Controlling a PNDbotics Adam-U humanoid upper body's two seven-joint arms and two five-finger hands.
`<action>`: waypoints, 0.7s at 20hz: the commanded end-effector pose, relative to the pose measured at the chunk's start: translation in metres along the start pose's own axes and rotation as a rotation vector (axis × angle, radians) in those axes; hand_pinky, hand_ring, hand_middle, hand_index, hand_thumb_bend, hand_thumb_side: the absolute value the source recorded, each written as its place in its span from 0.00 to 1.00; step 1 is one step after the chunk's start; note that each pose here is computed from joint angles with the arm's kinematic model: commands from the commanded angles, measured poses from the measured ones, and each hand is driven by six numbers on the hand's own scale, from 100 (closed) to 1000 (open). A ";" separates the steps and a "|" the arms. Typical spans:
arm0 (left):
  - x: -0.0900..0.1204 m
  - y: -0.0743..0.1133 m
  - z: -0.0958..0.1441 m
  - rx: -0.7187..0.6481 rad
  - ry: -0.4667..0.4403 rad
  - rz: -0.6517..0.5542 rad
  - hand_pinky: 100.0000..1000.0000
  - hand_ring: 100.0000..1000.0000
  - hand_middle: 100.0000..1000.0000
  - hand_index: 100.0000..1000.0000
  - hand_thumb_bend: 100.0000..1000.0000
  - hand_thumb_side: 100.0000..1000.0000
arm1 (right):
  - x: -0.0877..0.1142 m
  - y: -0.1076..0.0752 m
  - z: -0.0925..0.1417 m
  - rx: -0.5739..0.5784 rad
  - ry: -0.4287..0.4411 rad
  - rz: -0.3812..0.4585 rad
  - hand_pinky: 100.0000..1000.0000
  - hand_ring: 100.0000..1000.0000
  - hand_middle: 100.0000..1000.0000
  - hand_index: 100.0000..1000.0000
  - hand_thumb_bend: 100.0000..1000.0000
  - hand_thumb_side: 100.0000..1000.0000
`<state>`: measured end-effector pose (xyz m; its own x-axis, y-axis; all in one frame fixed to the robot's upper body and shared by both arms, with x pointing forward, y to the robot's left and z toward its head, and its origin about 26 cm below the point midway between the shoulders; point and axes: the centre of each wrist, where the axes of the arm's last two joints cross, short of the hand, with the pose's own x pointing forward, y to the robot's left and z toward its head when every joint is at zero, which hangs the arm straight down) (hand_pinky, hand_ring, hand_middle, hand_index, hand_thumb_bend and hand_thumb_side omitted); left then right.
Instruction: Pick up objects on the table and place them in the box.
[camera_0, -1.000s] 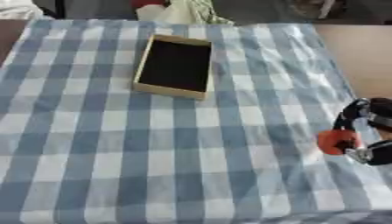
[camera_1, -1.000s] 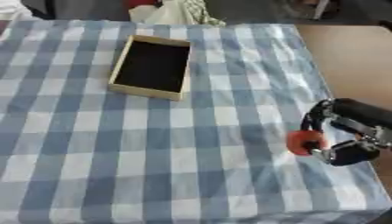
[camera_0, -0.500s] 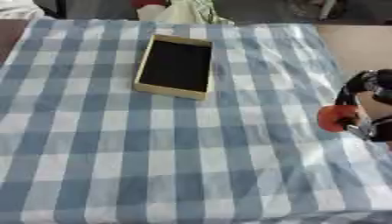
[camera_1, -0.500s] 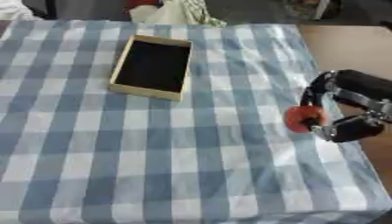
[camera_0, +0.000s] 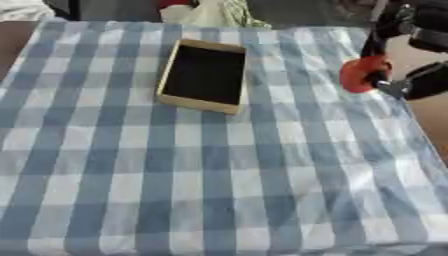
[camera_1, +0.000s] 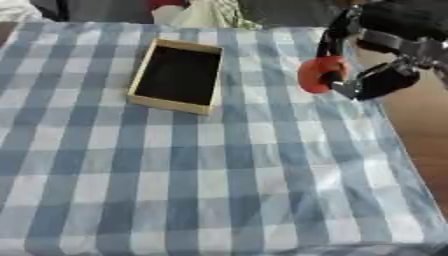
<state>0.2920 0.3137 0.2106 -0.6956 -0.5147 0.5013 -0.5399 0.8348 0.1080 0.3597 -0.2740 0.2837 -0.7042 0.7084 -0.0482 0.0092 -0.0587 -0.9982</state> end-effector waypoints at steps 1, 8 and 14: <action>0.006 0.001 -0.008 -0.005 -0.035 0.005 0.71 0.73 0.68 0.80 0.51 0.63 | -0.004 -0.017 -0.012 -0.027 0.008 0.026 0.69 0.52 0.36 0.57 0.00 0.00; 0.007 -0.001 -0.009 -0.002 -0.035 0.020 0.71 0.73 0.68 0.80 0.51 0.63 | -0.007 -0.042 -0.060 -0.063 -0.003 0.038 0.69 0.52 0.36 0.57 0.00 0.00; 0.008 -0.004 -0.010 0.002 -0.037 0.038 0.71 0.73 0.68 0.80 0.51 0.63 | -0.006 -0.052 -0.109 -0.082 0.009 0.035 0.69 0.52 0.36 0.57 0.00 0.00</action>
<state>0.2945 0.3088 0.2147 -0.7169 -0.4883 0.4977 -0.5182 0.8507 0.0883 0.4361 -0.1999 0.3240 -0.7083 0.7026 -0.0689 0.0708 -0.0263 -0.9971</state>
